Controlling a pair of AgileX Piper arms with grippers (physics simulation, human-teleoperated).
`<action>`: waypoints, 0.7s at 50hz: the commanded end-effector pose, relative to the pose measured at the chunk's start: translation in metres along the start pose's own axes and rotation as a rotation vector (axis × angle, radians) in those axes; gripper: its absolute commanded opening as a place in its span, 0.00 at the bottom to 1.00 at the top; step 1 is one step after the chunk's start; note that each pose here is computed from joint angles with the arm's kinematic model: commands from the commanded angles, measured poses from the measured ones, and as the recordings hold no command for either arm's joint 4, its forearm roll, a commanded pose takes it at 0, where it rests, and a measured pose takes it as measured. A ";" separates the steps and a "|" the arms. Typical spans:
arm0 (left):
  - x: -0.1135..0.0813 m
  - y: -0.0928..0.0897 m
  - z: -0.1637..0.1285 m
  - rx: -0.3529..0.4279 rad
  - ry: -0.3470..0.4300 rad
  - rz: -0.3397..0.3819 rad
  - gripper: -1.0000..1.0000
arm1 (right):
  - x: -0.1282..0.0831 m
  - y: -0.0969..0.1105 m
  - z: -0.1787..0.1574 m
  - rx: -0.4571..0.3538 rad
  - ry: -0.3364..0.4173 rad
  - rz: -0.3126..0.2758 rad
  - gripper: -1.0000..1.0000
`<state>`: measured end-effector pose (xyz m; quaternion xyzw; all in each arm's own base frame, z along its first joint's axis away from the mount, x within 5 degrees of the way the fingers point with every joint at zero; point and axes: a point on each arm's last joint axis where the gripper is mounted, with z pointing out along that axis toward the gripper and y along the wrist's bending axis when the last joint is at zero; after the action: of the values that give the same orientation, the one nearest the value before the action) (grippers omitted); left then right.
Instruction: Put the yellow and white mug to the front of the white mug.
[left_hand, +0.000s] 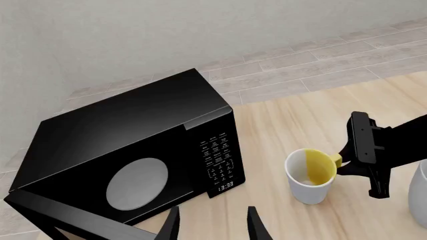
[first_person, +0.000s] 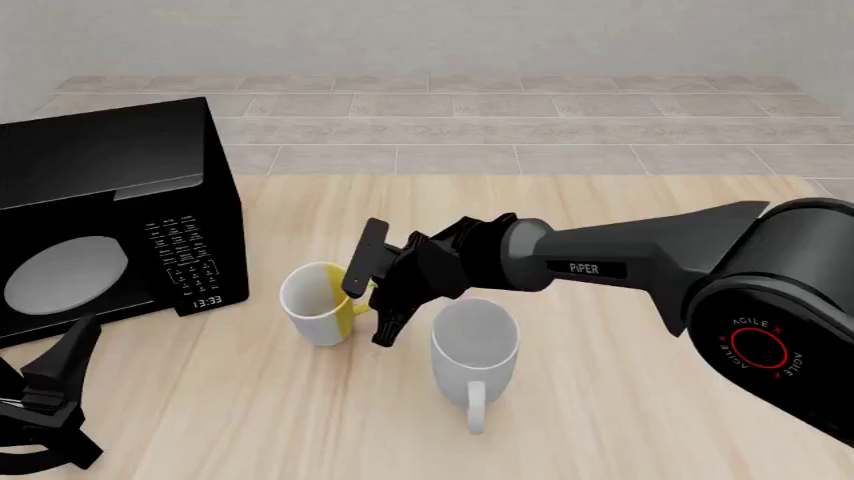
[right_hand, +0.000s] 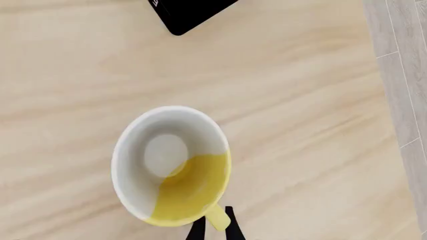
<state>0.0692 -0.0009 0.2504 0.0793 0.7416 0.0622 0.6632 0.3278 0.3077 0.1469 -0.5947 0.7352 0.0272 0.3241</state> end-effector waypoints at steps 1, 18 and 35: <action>0.000 0.000 0.000 0.000 0.000 0.000 1.00 | 0.005 0.010 0.004 -0.025 0.033 -0.052 0.00; 0.000 0.000 0.000 0.000 0.000 0.000 1.00 | -0.005 -0.017 -0.038 0.043 -0.020 -0.037 0.00; 0.000 0.000 0.000 0.000 0.000 0.000 1.00 | -0.013 -0.040 -0.069 0.099 -0.062 0.029 0.00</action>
<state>0.0692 -0.0009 0.2504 0.0793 0.7416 0.0622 0.6632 0.3303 0.2845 0.2012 -0.5860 0.7270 0.0116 0.3577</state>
